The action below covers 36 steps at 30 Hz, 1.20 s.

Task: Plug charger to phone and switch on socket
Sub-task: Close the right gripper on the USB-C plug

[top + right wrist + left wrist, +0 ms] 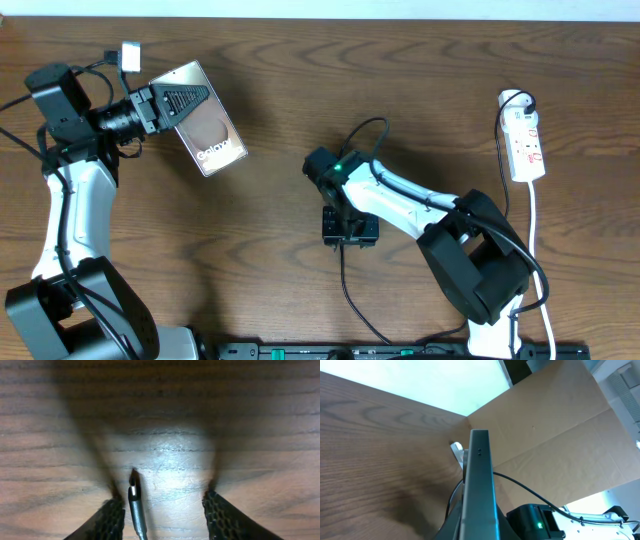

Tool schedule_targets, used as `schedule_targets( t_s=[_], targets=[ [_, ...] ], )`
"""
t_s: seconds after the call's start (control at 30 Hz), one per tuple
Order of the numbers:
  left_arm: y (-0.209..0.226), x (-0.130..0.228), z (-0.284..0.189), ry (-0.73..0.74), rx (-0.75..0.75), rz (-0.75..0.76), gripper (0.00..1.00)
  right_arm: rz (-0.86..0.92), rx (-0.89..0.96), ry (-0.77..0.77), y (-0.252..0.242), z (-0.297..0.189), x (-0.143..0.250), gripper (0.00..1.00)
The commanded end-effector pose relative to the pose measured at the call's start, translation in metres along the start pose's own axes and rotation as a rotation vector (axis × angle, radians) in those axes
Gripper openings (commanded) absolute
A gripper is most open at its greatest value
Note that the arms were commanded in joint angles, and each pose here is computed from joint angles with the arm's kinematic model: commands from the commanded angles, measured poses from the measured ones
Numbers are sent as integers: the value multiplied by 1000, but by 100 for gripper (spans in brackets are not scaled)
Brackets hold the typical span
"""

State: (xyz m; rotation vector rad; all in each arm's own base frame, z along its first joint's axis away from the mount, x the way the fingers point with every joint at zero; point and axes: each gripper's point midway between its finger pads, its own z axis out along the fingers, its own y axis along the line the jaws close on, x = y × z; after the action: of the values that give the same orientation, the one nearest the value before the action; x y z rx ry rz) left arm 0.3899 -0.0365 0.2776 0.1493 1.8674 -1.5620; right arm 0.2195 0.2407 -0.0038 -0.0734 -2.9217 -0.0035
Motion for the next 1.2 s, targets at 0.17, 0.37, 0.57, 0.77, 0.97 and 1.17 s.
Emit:
schedule_targets(
  t_s=[0.17,0.37,0.57,0.77,0.97,1.17],
  targets=[
    [-4,1,-2,7,18,10,7,11,36,3,4,15,5,32],
    [-3,1,-2,7,18,10,7,17,37,3,4,15,5,24],
    [-3,1,-2,7,18,10,7,17,38,5,4,15,6,21],
    [-3,1,-2,7,18,10,8,17,37,8,4,15,6,20],
    [-3,1,-2,7,18,10,8,22,40,11,3,15,7,17],
    [-3,1,-2,7,18,10,7,22,42,12,3,15,7,13]
  ],
)
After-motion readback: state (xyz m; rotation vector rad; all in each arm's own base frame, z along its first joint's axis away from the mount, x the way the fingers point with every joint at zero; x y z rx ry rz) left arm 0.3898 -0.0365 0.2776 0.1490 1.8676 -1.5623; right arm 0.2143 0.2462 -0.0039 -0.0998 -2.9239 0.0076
